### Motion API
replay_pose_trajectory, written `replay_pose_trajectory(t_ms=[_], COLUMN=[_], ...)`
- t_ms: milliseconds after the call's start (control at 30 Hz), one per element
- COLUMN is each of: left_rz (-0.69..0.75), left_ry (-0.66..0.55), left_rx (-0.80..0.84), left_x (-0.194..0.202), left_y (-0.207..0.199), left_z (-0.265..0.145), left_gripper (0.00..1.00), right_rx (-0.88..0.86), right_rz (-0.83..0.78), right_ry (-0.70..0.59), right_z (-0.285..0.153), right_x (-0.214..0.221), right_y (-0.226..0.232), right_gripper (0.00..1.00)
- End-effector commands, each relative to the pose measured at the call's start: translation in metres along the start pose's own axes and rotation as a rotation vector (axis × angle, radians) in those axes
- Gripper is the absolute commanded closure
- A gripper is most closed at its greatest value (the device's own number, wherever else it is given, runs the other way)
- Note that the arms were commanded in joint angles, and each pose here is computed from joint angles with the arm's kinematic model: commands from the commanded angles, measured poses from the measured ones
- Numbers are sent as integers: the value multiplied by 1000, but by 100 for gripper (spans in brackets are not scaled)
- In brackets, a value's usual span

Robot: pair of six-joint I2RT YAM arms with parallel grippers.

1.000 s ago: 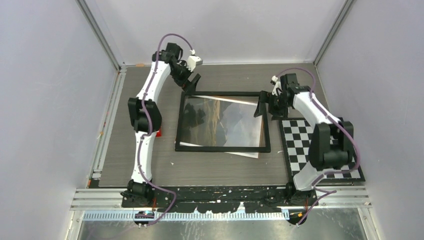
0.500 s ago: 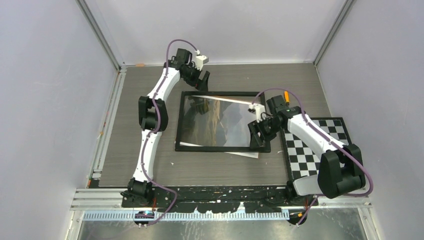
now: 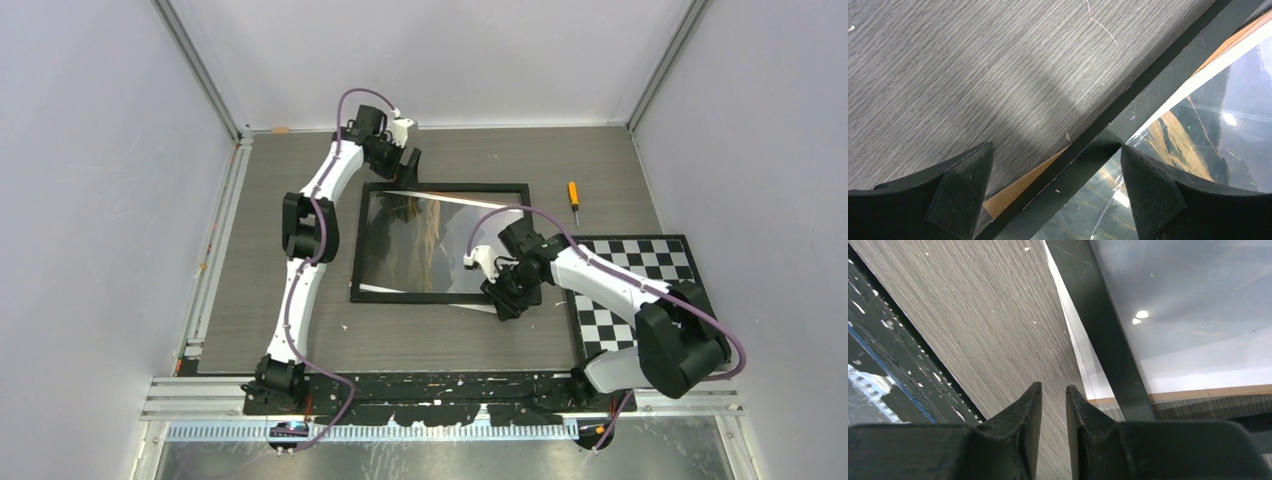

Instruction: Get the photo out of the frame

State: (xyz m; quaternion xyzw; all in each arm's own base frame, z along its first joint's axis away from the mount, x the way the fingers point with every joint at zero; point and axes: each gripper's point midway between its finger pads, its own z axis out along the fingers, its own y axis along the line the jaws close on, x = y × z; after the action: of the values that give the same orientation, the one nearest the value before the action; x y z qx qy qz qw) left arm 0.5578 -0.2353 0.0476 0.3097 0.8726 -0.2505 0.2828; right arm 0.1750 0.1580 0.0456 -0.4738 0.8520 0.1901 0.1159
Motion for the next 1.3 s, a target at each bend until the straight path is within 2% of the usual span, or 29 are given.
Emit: replay_pose_trajectory(t_ms=[0,167,333,467,600,800,900,967,1133,1267], left_rz=[1,-26,-49,-56,-61,-82,-89,-77,-54,-83], left_ry=[-43,-35,-38,-31,-6,69,124,161,240,294], left_rx=[0,8,15,19,41,152,190,202,265,339], left_x=[-14,-9,-8,-5,3,23,36,45,68,84], left_y=[-1,-1,-2,-3,-7,-31,-42,-47,-63,-79], left_z=[0,7,9,10,10,2,-7,-15,-35,-53], left_gripper=[1,2,3,3,7,22,26,26,17,16], right_rx=[2,-35,-81,39,181,332,399,430,484,510], right_rz=[-104,-165,-217,-236,-208,-244,-265,-267,-268,-275], right_ry=[46,101,114,124,160,215,240,244,251,253], right_z=[6,4,0,15,28,28,27,27,28,29], right_x=[4,20,27,21,20,38,42,40,30,21], right_y=[-7,0,10,-8,-31,-55,-68,-76,-94,-106], right_gripper=[72,81,83,84,89,89,89,90,90,90])
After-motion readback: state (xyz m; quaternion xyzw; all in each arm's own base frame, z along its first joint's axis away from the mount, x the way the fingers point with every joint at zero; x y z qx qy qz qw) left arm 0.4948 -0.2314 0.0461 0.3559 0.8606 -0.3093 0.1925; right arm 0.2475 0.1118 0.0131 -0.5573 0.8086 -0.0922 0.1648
